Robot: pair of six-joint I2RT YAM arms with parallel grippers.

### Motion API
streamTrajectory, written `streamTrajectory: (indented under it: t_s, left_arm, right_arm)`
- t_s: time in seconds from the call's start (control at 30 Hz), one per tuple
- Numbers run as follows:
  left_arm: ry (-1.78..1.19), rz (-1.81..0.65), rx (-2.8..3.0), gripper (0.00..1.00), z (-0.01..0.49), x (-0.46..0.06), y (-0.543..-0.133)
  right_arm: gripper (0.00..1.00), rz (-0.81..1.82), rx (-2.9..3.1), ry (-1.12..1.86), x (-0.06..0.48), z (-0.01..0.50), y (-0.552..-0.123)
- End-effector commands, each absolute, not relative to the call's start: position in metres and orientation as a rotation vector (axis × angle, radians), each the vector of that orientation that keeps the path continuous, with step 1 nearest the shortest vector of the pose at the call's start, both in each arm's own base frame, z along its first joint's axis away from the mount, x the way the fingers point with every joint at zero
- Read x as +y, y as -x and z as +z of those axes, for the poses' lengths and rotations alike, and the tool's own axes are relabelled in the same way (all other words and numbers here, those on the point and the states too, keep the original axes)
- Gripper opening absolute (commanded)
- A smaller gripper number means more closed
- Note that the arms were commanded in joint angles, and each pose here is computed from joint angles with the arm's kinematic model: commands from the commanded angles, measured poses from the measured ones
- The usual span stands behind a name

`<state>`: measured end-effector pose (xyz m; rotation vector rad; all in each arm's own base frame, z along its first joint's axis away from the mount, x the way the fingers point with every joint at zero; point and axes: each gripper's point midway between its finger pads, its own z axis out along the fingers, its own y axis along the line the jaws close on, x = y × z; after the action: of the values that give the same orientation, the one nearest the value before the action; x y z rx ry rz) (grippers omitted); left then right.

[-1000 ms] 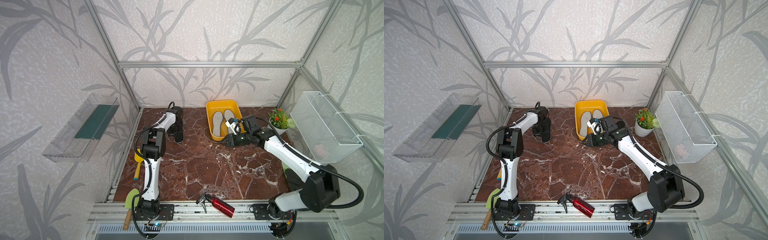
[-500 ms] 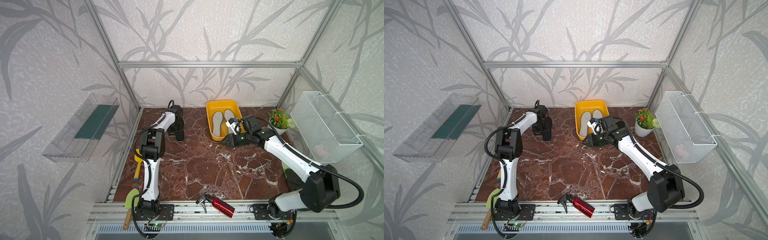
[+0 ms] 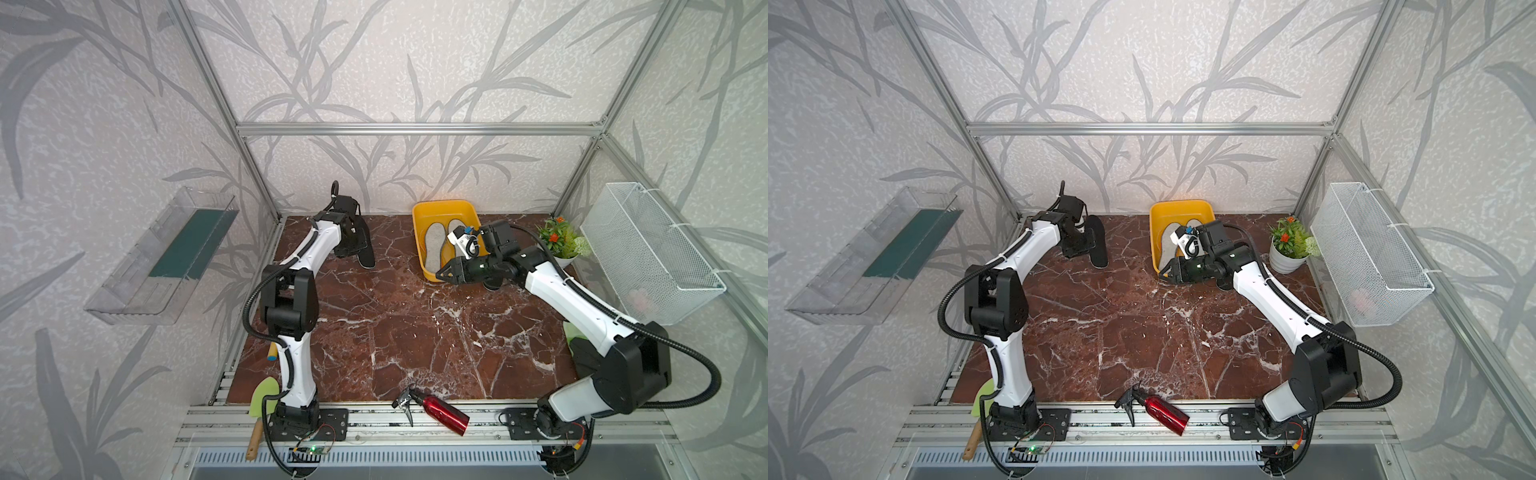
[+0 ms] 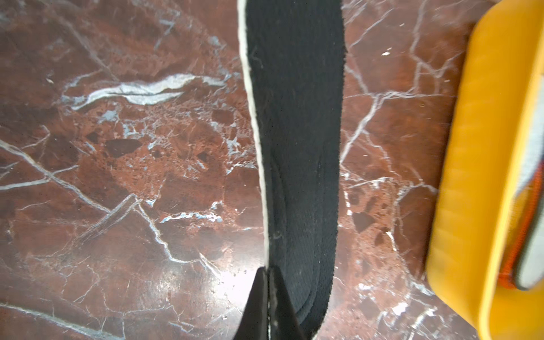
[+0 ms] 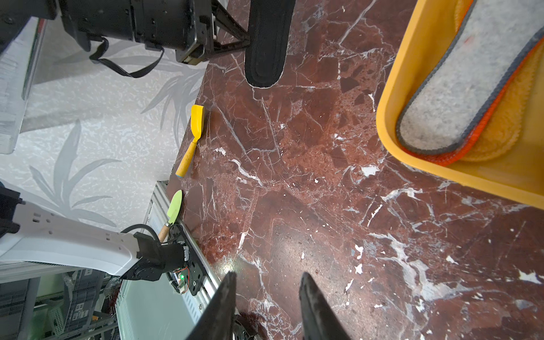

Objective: Put the insoles into the storage box
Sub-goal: Pick up the insole from the center of the board.

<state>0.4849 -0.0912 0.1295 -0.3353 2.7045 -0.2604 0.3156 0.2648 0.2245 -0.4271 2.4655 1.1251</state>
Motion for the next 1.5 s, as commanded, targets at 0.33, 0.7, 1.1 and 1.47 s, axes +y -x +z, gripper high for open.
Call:
streamTrajectory:
  t_s: [0.33,0.7,1.1,1.47]
  left_arm:
    - [0.082,-0.491,2.503,0.00,0.209,-0.147,-0.463]
    - [-0.197,-0.750,2.298,0.00,0.263,-0.247,-0.412]
    - [-0.248,-0.836,2.227,0.00,0.272,-0.272,-0.388]
    - [-0.282,-0.890,2.169,0.00,0.286,-0.295,-0.376]
  right_arm:
    - [0.38,1.174,2.472,0.411,0.274,0.245,-0.325]
    - [0.44,1.282,2.399,0.339,0.254,0.273,-0.354]
    - [0.46,1.319,2.325,0.337,0.234,0.288,-0.372]
    - [0.46,1.293,2.342,0.283,0.235,0.282,-0.390]
